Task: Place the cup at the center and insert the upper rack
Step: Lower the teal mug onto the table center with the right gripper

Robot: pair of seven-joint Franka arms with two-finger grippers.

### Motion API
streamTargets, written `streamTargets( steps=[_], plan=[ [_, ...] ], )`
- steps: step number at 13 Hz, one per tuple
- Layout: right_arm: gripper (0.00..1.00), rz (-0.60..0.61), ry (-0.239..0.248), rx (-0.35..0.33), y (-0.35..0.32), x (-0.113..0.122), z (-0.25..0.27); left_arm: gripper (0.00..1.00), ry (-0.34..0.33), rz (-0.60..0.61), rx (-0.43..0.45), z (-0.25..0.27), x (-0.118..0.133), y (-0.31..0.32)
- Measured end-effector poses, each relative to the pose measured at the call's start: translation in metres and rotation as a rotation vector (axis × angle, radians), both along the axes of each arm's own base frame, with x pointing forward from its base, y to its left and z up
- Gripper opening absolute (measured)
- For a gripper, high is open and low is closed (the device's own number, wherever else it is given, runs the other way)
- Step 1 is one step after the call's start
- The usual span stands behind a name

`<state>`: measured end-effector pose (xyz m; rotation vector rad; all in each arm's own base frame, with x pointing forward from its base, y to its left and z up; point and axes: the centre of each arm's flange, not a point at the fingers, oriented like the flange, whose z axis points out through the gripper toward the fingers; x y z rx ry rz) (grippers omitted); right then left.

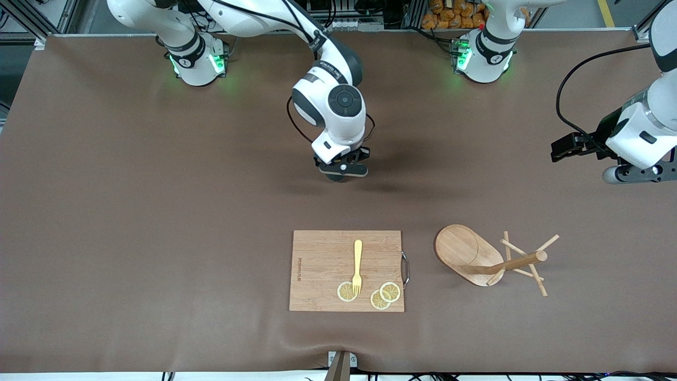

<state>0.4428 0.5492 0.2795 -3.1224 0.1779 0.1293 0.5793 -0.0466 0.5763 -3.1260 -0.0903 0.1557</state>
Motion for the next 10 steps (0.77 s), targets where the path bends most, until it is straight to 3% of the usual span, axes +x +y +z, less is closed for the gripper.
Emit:
streamTargets(
  steps=[6, 10],
  plan=[
    [0.04, -0.014, 0.016, -0.010, 0.008, -0.009, -0.016, 1.00, 0.002, 0.000, 0.000, -0.001, 0.001, 0.000],
    [0.04, -0.091, 0.043, 0.020, 0.011, -0.009, -0.023, 1.00, 0.000, 0.000, 0.000, -0.001, 0.001, 0.000]
  ],
)
